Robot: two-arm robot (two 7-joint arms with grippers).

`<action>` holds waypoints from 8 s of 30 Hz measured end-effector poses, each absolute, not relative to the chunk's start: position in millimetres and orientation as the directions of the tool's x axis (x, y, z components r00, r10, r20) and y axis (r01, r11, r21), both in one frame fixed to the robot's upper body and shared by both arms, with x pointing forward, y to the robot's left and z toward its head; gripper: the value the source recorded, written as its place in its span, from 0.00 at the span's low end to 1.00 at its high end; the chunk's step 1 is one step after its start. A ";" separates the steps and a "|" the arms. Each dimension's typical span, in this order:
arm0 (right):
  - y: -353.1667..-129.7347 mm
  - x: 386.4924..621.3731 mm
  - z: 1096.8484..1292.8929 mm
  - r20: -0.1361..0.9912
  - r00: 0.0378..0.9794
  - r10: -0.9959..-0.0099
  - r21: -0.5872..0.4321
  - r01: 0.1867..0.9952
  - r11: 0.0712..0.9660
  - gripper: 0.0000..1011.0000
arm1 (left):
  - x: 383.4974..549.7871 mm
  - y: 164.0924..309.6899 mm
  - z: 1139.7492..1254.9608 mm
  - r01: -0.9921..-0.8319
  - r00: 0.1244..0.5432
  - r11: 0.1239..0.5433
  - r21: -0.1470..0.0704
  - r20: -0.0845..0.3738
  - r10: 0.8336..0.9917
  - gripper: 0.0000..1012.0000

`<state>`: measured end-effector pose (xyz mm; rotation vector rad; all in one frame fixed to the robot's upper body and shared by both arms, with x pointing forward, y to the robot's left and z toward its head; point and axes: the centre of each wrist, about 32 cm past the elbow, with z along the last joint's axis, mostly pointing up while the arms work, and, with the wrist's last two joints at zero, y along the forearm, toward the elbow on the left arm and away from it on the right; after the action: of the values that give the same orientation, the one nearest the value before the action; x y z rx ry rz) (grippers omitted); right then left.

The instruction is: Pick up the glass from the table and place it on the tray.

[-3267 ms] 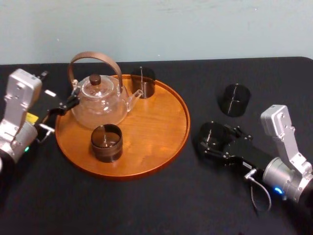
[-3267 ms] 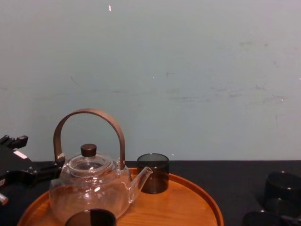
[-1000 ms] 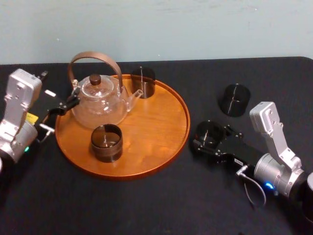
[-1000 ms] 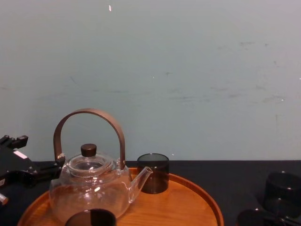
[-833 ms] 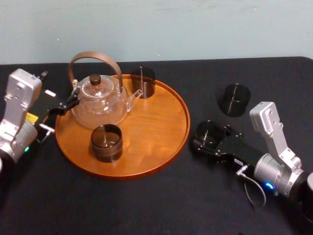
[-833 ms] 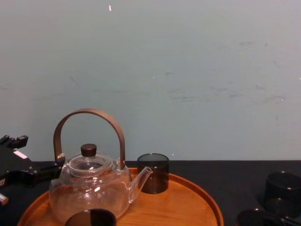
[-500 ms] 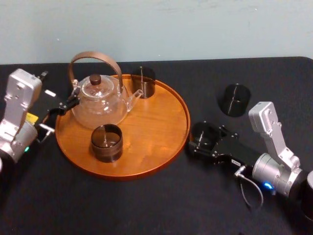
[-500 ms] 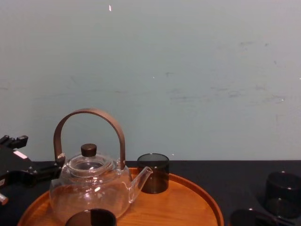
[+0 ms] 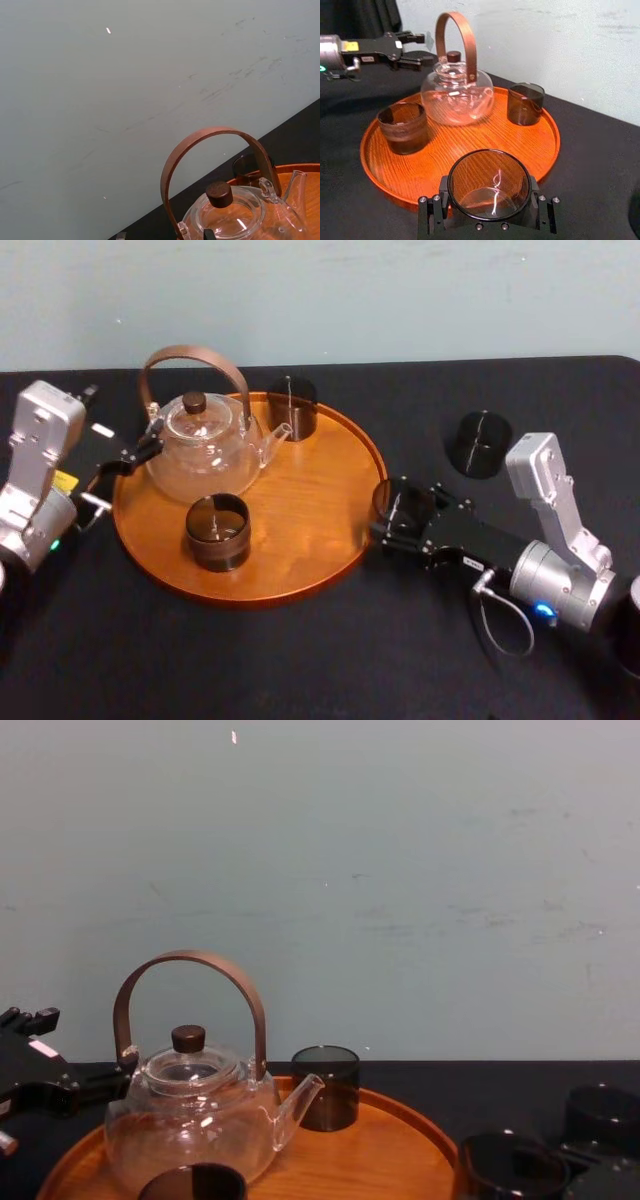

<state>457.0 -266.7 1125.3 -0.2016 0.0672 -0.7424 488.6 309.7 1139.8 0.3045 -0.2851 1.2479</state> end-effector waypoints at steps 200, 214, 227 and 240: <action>-233.5 461.1 1135.7 -0.018 0.805 -0.593 -0.217 0.576 0.788 0.99 | 488.6 309.6 1139.8 -0.955 0.292 0.287 0.070 0.374 0.880 0.99; -271.1 433.2 1138.1 -0.022 0.708 -0.706 -0.184 0.692 0.698 0.99 | 488.6 309.6 1139.8 -0.955 0.292 0.287 0.070 0.374 0.880 0.99; -310.1 426.2 1142.4 -0.018 0.581 -0.814 -0.163 0.801 0.576 0.99 | 488.6 309.7 1139.8 -0.955 0.292 0.287 0.070 0.374 0.880 0.99; -335.0 434.7 1134.6 -0.045 0.493 -0.869 -0.176 0.852 0.493 0.99 | 488.6 309.6 1139.8 -0.955 0.292 0.287 0.070 0.374 0.880 0.99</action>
<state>434.7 -335.0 1134.6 -0.1363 0.1343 -1.0478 488.6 309.6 1139.8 0.3045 -0.2851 1.2480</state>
